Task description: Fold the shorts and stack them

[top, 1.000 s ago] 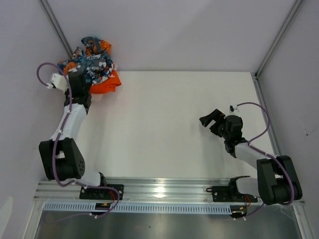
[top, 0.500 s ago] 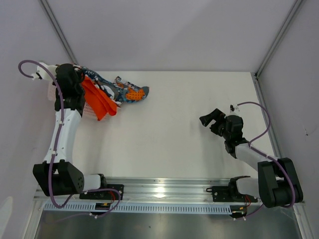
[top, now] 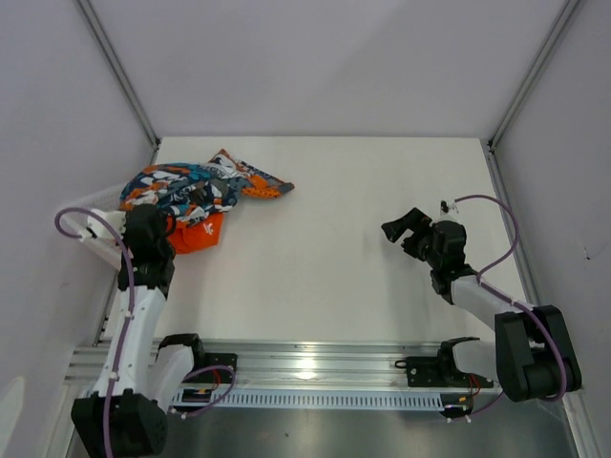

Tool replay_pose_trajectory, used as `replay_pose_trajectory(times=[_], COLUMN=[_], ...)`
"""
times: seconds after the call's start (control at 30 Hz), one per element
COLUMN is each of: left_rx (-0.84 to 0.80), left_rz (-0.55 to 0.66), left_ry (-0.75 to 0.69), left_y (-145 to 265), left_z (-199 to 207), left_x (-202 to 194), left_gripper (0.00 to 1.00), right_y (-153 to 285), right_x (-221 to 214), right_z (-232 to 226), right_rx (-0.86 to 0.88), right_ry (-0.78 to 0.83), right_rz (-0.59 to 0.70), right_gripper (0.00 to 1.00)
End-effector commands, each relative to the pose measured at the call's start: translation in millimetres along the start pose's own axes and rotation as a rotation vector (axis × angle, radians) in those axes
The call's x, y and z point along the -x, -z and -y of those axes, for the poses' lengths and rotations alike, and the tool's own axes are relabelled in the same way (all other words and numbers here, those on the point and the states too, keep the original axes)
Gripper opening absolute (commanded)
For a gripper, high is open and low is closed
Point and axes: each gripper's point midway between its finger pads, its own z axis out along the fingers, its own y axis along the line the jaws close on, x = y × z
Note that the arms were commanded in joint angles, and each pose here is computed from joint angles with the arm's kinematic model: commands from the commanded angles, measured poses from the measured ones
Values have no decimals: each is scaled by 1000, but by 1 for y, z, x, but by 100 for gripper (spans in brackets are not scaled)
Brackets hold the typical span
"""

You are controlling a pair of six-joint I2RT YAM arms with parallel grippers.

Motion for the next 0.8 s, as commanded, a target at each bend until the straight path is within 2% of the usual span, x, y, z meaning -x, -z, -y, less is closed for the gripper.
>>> replay_pose_trajectory(times=[0.0,0.07,0.23,0.37,0.63,0.67,0.77], left_rx=[52,91,157,201,186,212,192], left_rz=[39,17,-35,-141,-237,-290,-329], left_ry=[39,10,-33,-21,6,7,50], left_y=[9,7,-1,-15,-42,-49,-67], left_z=[-36,-60,-85,-111,-110,-114,-94], left_x=[-3,-21,-45,-78,-120,-138,-155], left_gripper=[0,0,0,0,0,0,0], right_y=[-1,-1,-1,2,1,1,0], right_x=[10,7,8,10,12,10,10], right_z=[-15,-16,-17,-18,-16,-17,-15], right_rx=[51,55,58,53,46,48,43], right_ry=[7,5,6,14,17,18,17], right_rz=[27,18,22,33,39,35,36], right_gripper=[99,99,100,100,100,100,99])
